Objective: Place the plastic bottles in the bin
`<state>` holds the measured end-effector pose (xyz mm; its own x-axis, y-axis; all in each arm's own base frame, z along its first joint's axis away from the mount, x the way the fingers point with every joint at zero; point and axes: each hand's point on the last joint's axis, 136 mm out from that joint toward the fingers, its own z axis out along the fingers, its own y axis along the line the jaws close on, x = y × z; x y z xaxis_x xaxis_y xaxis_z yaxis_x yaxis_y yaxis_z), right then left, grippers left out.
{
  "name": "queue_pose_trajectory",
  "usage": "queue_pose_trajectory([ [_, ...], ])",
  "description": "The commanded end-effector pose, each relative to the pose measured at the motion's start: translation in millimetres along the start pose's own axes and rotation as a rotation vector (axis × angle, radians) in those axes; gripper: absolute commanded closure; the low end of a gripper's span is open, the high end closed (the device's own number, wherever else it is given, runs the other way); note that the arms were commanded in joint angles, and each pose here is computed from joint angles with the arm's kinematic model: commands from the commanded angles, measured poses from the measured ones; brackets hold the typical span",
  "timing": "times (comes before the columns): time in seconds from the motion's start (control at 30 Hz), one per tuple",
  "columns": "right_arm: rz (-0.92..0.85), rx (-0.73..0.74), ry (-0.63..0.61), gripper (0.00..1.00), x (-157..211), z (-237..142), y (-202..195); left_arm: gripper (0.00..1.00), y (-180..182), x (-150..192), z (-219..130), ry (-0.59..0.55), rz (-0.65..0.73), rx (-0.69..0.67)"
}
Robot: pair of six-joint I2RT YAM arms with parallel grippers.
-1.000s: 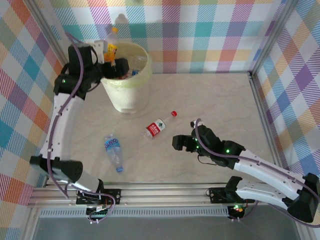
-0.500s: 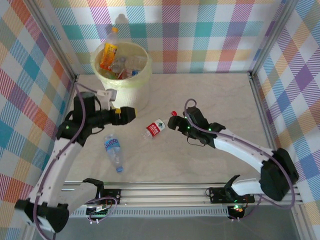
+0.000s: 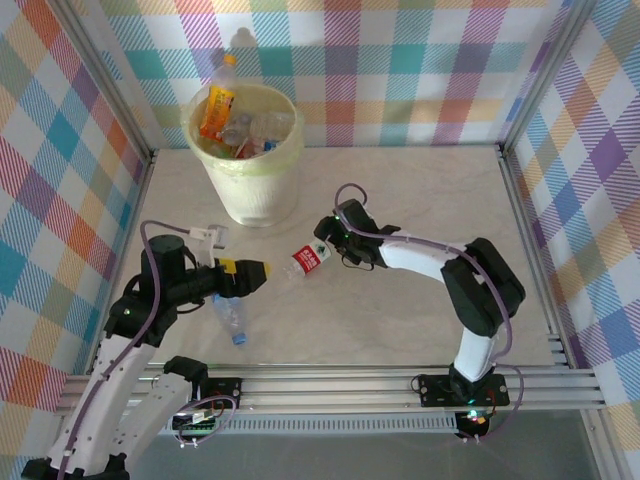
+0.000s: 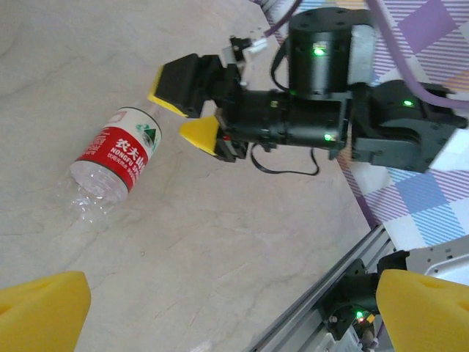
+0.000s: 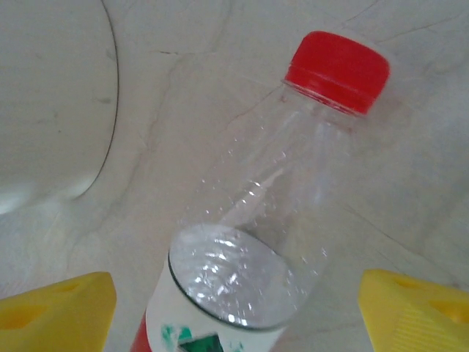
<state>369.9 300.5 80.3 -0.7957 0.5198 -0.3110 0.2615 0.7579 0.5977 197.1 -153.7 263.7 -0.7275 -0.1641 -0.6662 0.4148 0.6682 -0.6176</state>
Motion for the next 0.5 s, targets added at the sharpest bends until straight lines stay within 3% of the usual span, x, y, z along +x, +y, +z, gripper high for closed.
queue_pose_trajectory([
  [0.0,0.063,-0.017,-0.043,0.15,-11,11,11,0.0,0,9,0,0.018,-0.022,0.01],
  [0.47,0.086,0.023,-0.039,0.22,-12,48,-3,0.0,4,14,8,0.021,-0.066,0.031],
])
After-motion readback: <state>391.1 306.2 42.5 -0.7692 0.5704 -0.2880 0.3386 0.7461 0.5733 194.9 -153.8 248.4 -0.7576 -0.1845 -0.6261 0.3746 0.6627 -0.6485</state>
